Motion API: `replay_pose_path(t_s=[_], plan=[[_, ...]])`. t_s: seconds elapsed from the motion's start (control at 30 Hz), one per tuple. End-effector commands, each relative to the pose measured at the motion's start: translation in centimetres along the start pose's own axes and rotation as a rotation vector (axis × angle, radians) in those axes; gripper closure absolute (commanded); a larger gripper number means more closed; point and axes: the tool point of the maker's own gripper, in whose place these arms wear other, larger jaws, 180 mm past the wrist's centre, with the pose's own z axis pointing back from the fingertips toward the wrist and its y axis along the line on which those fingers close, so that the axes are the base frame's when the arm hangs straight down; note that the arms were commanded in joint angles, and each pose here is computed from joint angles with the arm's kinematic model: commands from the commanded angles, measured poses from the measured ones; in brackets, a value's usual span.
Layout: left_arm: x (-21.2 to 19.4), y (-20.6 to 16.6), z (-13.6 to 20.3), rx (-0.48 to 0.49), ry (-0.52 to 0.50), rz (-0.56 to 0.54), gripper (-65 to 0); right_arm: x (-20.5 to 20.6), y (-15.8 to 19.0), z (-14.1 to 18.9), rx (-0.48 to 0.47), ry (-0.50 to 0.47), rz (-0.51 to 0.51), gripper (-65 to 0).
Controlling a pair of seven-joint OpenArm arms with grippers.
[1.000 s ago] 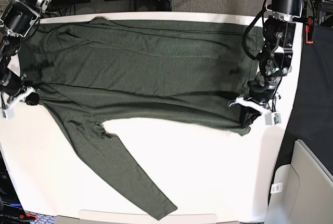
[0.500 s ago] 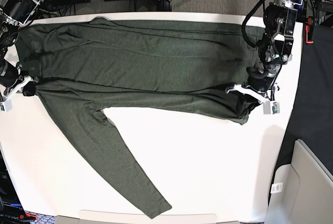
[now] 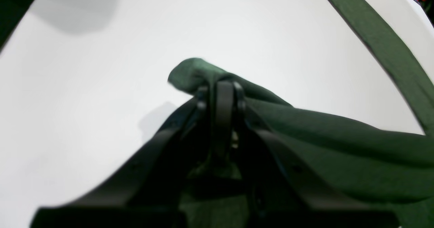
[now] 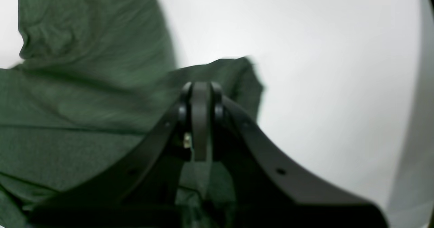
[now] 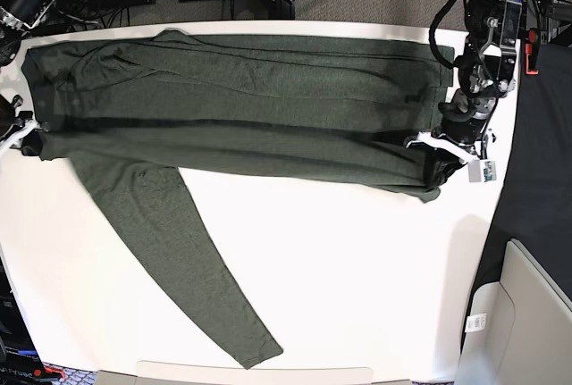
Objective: Fold the T-shirt properly
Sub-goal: 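Lay the folded hem down and release it with both grippers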
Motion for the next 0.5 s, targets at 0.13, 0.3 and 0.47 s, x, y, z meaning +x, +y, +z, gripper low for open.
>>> replay_pose_path(t_s=[0.13,0.3,0.47], plan=[[-0.3,0.2,0.5,-0.001,0.027,-0.016,-0.1,1.6,-0.2,0.7,0.001,-0.048,0.021,-0.4],[-1.9,0.3,0.6,0.002,0.114,-0.016,-0.1,1.3,0.2,0.4,0.011,-0.043,0.014,-0.4],[-3.0,1.0,0.6,0.019,0.146,-0.008,-0.1,0.9,-0.1,0.5,0.004,-0.031,0.018,-0.4]])
